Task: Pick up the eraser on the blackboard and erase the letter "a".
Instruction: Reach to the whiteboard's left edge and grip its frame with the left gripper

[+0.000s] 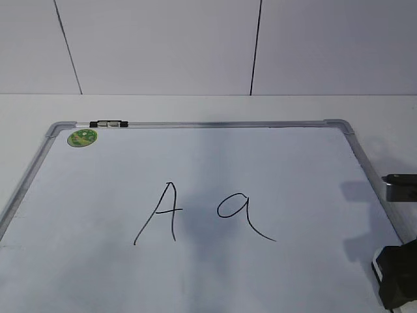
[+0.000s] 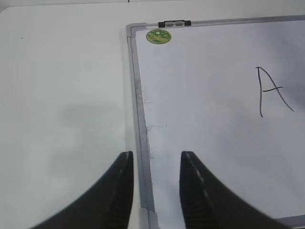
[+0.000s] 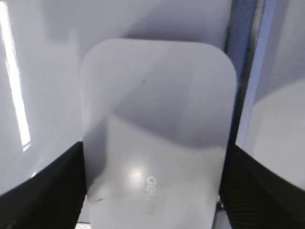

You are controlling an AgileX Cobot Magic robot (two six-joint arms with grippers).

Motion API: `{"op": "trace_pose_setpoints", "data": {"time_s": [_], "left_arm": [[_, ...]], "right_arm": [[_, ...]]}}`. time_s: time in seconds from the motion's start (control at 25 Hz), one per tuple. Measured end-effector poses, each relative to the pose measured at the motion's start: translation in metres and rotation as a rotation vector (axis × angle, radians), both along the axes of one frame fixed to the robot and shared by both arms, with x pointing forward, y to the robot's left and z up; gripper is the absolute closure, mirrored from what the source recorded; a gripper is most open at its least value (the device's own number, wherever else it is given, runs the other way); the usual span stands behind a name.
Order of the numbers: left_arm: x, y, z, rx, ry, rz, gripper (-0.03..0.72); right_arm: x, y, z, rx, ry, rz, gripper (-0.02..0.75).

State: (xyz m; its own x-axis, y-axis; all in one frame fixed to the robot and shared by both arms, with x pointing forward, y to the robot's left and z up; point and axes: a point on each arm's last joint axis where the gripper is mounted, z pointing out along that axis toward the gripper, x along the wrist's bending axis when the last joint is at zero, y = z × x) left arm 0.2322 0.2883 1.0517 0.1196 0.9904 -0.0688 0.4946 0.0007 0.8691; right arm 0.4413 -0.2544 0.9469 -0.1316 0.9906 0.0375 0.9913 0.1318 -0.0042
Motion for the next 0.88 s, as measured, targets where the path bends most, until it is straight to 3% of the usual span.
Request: {"op": "trace_pose_setpoints", "data": {"time_s": [0.2,0.88], "left_arm": [[0.0,0.0,0.0,0.0,0.0,0.0,0.432],[0.0,0.0,0.0,0.0,0.0,0.0,0.432]], "right_arm": [[-0.0004,0.0,0.0,0.0,0.004,-0.001,0.168],[-0.0011,-0.0001,0.0,-0.001,0.013,-0.003,0.173]]}}
